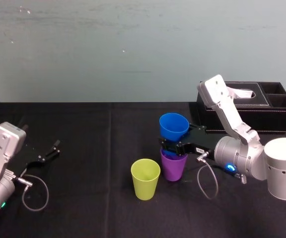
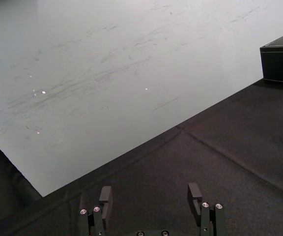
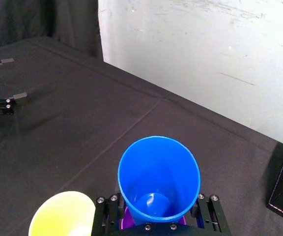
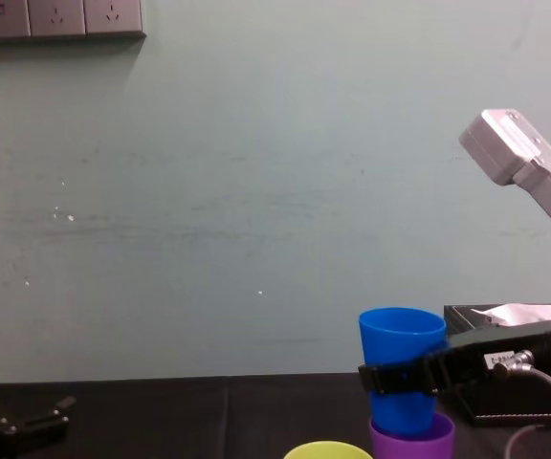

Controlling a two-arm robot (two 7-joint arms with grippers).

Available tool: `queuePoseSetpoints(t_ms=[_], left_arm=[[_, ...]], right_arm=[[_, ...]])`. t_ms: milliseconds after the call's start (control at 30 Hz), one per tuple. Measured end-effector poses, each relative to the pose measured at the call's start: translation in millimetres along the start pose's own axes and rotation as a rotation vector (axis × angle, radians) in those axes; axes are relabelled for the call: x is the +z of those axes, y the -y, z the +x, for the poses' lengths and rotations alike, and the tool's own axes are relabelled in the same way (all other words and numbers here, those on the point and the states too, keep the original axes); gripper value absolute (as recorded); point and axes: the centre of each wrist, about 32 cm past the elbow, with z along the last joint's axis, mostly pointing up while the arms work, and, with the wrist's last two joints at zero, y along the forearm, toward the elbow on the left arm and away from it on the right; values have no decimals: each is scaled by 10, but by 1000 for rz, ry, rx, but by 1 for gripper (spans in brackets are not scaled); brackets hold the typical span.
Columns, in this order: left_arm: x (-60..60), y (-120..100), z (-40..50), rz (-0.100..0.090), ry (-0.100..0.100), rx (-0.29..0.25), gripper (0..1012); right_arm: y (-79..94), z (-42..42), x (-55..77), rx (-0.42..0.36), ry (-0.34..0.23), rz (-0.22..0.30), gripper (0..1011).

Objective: Stack the three plastic cups sequentially using one hand.

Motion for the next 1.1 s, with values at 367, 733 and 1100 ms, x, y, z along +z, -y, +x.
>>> queuePoseSetpoints(t_ms=[367, 733, 1100], left_arm=[[0, 0, 0, 0, 0, 0, 1000], [0, 0, 0, 0, 0, 0, 1000], [0, 0, 0, 0, 0, 0, 1000]], right_arm=[[-4, 11, -61, -2, -9, -9, 715], [-8, 1, -117, 2, -20, -15, 715], [-6, 2, -113, 1, -19, -14, 783]])
